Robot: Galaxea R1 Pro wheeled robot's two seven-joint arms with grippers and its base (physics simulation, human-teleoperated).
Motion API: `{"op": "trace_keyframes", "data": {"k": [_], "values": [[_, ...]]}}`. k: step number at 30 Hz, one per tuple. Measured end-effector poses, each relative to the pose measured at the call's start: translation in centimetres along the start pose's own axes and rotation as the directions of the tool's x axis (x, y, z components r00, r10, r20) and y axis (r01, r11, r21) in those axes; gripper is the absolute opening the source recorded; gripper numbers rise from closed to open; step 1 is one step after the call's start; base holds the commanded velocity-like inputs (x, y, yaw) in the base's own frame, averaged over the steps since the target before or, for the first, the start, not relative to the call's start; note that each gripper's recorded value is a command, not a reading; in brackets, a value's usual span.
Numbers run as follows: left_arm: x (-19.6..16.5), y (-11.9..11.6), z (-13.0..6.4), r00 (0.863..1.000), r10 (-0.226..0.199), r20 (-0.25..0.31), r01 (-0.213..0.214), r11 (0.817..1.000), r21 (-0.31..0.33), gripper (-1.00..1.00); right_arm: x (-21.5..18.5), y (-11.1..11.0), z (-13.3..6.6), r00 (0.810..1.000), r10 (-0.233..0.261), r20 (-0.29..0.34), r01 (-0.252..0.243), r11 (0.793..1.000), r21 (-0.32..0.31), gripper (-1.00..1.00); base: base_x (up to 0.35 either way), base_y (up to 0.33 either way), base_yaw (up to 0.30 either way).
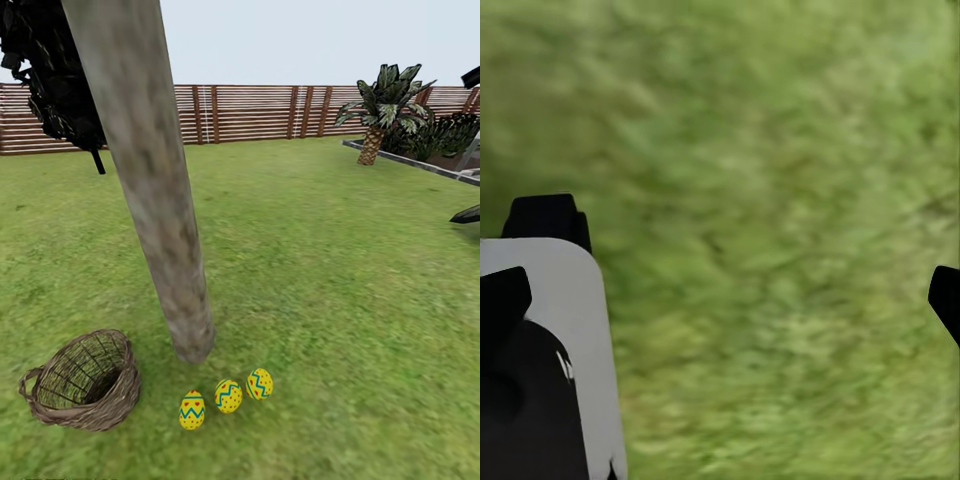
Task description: Take the three Easter eggs out of the wicker basket on the lawn in the garden, then place them on the lawn next to a single tree (choose any tree) so that all three eggs are next to the same tree and none are left in the basket.
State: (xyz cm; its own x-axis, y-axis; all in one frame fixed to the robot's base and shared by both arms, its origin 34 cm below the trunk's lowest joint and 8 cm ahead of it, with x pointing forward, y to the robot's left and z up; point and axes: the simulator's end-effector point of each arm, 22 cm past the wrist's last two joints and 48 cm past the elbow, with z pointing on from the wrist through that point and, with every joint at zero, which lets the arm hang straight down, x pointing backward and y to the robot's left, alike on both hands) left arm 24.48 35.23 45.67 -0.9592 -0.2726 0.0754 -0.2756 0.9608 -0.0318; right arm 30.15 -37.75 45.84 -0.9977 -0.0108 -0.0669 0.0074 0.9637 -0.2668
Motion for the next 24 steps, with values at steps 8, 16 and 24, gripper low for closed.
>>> {"op": "trace_keyframes", "data": {"k": [8, 16, 24], "values": [[-0.3, -0.1, -0.1, 1.000, 0.001, 0.009, -0.001, 1.000, 0.003, 1.00, -1.5, 0.0, -0.2, 0.998, 0.009, 0.064, -0.010, 1.000, 0.000, 1.00, 0.000, 0.000, 0.187], [-0.4, -0.1, -0.1, 1.000, 0.001, 0.010, -0.001, 1.000, 0.002, 1.00, -1.6, -0.5, -0.2, 0.997, 0.015, 0.070, -0.016, 1.000, 0.012, 1.00, 0.000, 0.000, 0.013], [-0.4, -0.1, -0.1, 1.000, 0.001, 0.009, -0.001, 1.000, 0.003, 1.00, -1.5, -0.4, -0.2, 0.998, 0.016, 0.069, -0.016, 1.000, 0.008, 1.00, 0.000, 0.000, 0.000]]}}
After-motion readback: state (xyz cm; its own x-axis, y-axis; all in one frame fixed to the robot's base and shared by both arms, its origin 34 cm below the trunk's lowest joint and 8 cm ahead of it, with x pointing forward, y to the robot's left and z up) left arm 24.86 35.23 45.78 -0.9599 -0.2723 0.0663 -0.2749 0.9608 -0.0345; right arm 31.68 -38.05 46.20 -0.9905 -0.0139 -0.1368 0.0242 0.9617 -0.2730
